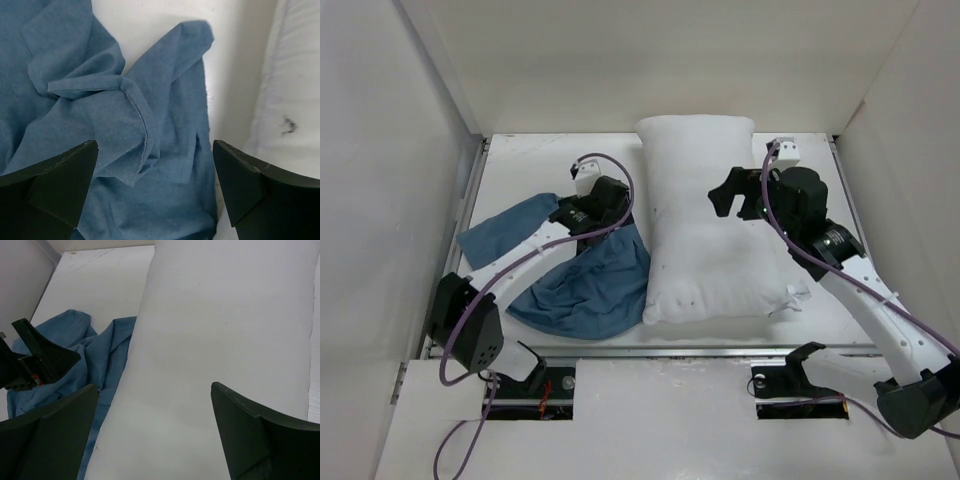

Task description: Put the pillow into the pillowcase

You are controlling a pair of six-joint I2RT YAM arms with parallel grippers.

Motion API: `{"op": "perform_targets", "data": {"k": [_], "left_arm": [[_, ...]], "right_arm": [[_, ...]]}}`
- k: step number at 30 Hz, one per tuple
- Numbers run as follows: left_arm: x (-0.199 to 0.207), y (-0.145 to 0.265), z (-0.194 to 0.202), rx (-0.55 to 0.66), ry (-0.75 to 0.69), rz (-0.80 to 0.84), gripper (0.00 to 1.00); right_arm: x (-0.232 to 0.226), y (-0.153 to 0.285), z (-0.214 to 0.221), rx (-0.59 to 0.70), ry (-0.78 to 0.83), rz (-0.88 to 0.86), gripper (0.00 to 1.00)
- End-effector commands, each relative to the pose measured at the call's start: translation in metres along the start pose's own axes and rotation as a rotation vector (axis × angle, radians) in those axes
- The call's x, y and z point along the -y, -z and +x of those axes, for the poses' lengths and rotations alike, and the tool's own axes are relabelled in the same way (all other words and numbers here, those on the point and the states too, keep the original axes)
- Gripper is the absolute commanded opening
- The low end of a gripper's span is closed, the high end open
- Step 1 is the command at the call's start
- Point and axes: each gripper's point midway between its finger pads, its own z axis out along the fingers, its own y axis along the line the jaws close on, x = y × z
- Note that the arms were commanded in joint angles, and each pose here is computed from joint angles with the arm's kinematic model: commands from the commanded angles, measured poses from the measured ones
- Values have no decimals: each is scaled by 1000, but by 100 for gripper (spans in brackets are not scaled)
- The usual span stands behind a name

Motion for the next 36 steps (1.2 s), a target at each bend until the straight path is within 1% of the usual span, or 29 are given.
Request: {"op": "perform_targets", "data": {"k": [1,3,7,9,10,11,12,13,14,15,16,18,19,20,21,23,24,25,26,27,28,29,31,32,33,34,35,36], "left_arm": [[5,1,1,-5,23,-16,100],[11,-5,8,-24,26,10,100],[20,-16,45,-124,56,76,100],[22,-20,56,-148,54,94,100],[23,-26,67,-165,50,85,100],[23,-29,72,-181,44,82,100],[23,-32,76,-189,46,73,100],[20,-39,85,-210,31,51,100],[17,-43,89,-211,23,32,98],[15,-53,89,-194,45,-13,97],[13,-57,95,-205,35,-26,97],[6,-64,90,-190,59,-95,96],[5,-66,90,-187,52,-111,96],[-2,-75,89,-192,60,-137,96],[2,-79,85,-188,77,-125,96],[-3,-88,88,-213,89,-140,95],[-8,-93,82,-210,113,-144,94],[-8,-98,79,-203,125,-147,94],[-10,-99,78,-209,123,-146,94],[-17,-109,78,-210,128,-165,94],[-14,-113,71,-207,132,-155,94],[-16,-117,67,-203,133,-161,94],[-25,-133,62,-207,122,-188,94],[-18,-139,46,-184,133,-176,94],[-19,-145,38,-167,133,-186,94],[-24,-164,27,-171,133,-203,94],[-17,-162,13,-152,132,-187,93],[-10,-163,6,-152,125,-171,93]], "right_arm": [[-2,10,-5,31,0,-2,99],[2,10,6,0,2,11,99],[6,6,38,-112,0,15,99],[-1,5,61,-171,-8,-21,99],[-5,2,71,-198,-14,-37,99],[-12,1,74,-199,-25,-68,99],[-25,1,86,-232,-27,-120,99],[-29,0,97,-249,-22,-142,99],[-34,-6,106,-265,-42,-148,99],[-33,-12,128,-317,-54,-148,99],[-33,-12,128,-317,-54,-148,99],[-22,-24,151,-378,-91,-79,99],[-10,-28,160,-396,-91,-14,99],[5,-36,170,-428,-102,58,99],[19,-36,180,-462,-120,125,99],[57,-40,177,-450,-154,289,99],[77,-34,189,-494,-186,387,99],[91,-31,183,-476,-208,451,99],[121,-26,175,-441,-224,565,99],[135,-21,173,-430,-233,623,99],[149,-13,174,-433,-240,683,99],[170,-5,162,-393,-249,762,99],[190,8,151,-369,-241,860,99],[206,17,141,-332,-222,940,99],[207,18,126,-298,-210,964,99],[213,23,107,-259,-205,1005,99],[213,26,109,-276,-192,1009,99],[210,22,100,-273,-195,978,99]]}}
